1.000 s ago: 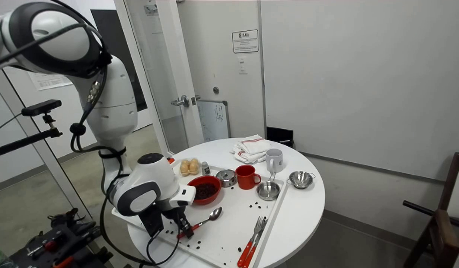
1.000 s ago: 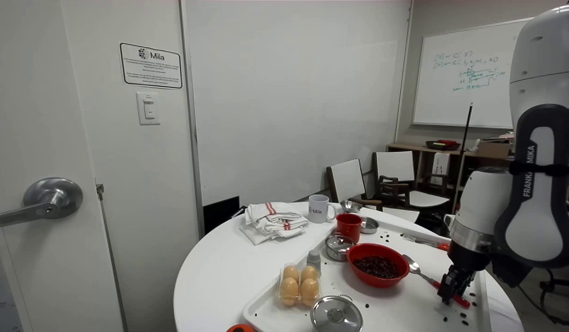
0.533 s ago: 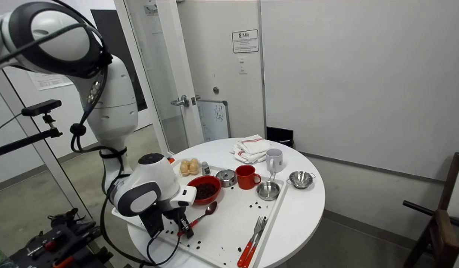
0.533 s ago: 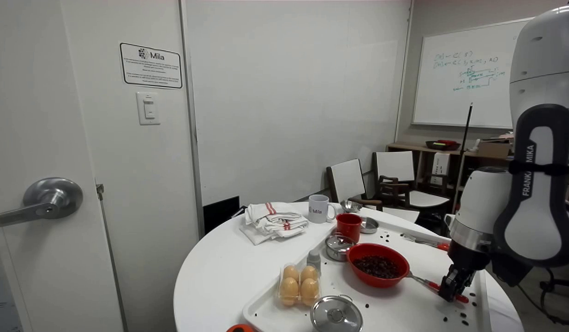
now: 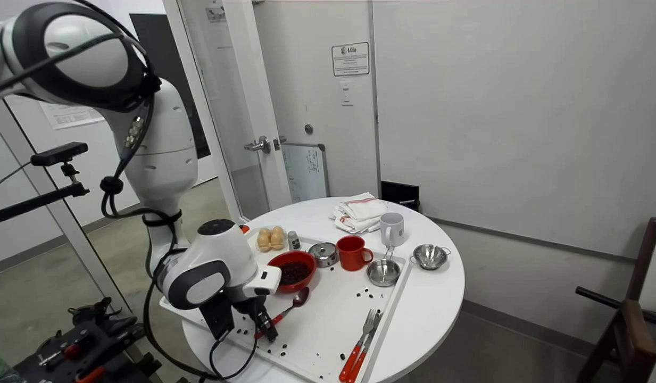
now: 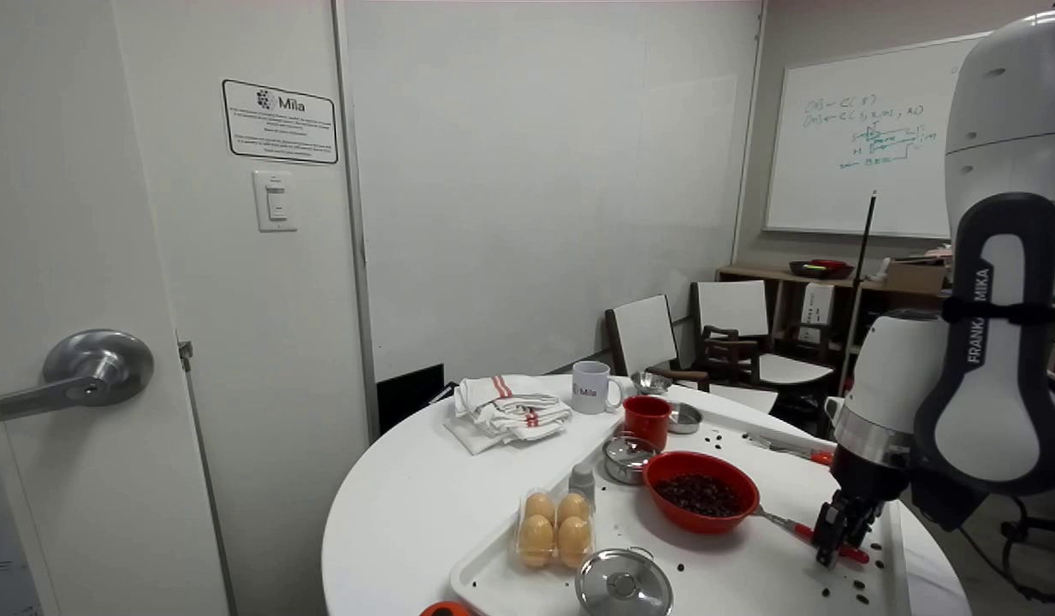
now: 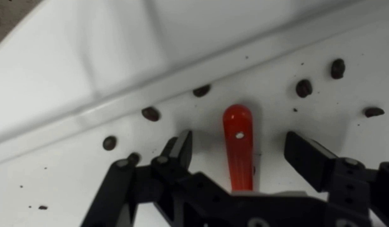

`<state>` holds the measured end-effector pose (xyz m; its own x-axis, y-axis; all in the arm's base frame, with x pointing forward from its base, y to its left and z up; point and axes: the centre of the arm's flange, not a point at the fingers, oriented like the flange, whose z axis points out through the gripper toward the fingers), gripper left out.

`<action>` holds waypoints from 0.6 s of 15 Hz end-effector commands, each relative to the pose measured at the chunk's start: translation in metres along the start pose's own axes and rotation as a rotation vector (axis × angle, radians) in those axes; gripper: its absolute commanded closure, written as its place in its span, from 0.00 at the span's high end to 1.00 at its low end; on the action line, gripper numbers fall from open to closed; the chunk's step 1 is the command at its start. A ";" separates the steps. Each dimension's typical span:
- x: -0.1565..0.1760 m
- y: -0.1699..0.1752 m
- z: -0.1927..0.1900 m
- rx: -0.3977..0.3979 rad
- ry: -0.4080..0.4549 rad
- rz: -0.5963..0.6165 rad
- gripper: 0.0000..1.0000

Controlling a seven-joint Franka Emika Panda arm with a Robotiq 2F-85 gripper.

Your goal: Use the spoon to stir the contents of the red bowl

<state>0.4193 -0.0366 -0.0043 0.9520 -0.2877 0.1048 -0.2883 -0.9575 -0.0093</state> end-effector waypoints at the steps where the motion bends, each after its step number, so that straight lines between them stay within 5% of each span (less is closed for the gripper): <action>1: -0.001 -0.003 -0.003 -0.023 0.004 0.003 1.00; 6: 0.001 -0.007 -0.006 -0.062 -0.011 -0.049 1.00; 7: 0.001 -0.009 -0.005 -0.071 -0.026 -0.073 0.93; 8: 0.001 -0.009 -0.005 -0.080 -0.038 -0.089 0.74; 9: 0.001 -0.010 -0.005 -0.087 -0.047 -0.105 0.69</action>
<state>0.4194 -0.0309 -0.0047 0.9688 -0.2306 0.0903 -0.2357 -0.9705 0.0507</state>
